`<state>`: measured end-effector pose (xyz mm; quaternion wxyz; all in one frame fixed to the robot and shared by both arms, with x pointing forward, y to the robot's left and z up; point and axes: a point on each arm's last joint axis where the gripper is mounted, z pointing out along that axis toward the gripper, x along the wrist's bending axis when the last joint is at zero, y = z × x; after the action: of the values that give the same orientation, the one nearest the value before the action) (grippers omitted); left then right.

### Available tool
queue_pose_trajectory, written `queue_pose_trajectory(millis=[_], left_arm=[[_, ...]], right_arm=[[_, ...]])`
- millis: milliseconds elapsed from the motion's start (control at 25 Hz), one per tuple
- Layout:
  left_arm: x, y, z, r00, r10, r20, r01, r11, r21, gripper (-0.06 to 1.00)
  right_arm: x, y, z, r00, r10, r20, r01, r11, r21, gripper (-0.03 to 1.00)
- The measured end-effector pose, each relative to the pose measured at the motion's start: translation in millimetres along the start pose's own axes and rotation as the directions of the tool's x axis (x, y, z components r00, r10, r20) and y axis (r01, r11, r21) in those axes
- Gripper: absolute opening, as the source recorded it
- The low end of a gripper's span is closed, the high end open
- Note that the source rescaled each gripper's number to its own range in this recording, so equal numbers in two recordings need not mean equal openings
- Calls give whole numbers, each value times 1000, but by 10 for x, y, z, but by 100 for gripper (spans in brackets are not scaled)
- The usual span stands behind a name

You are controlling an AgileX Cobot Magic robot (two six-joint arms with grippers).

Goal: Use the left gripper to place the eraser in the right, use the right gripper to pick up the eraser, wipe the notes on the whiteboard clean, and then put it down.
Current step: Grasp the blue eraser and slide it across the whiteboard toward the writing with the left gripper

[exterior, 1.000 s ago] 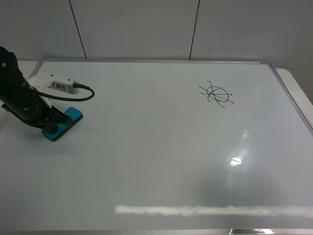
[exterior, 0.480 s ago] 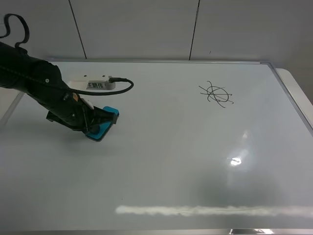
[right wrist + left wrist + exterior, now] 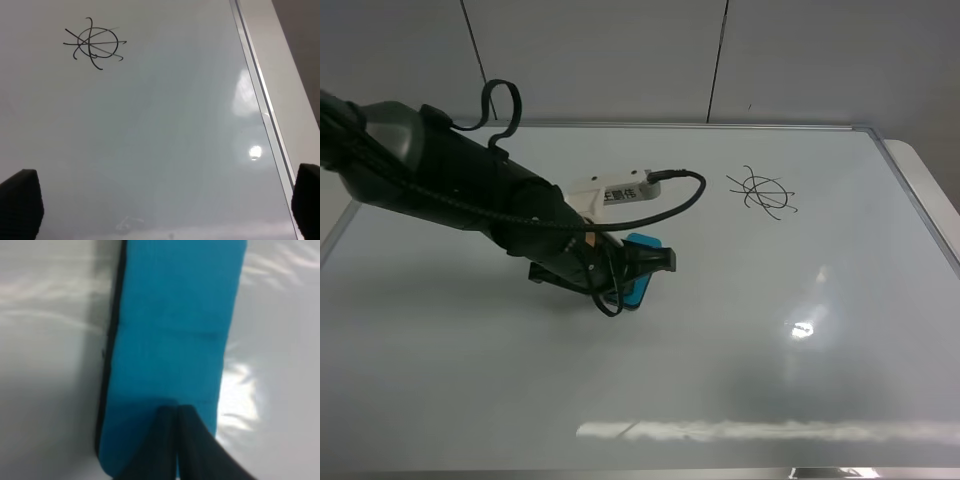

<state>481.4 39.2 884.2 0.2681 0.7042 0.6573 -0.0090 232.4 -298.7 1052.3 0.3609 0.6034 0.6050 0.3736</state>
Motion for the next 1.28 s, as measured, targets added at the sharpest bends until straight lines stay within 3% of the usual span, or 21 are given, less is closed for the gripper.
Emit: queue_pose_trajectory(millis=[280, 600, 1280], left_arm=[[-535, 130, 257, 998, 33, 46, -35, 999, 34, 0], [-900, 312, 484, 996, 37, 86, -41, 999, 36, 0], [-1612, 182, 796, 979, 126, 162, -139, 988, 71, 0]], right_arm=[[0, 0, 0, 1000, 0, 0, 0, 1000, 0, 100], [0, 0, 0, 1000, 0, 0, 0, 1000, 0, 100], [0, 0, 0, 1000, 0, 0, 0, 1000, 0, 100]])
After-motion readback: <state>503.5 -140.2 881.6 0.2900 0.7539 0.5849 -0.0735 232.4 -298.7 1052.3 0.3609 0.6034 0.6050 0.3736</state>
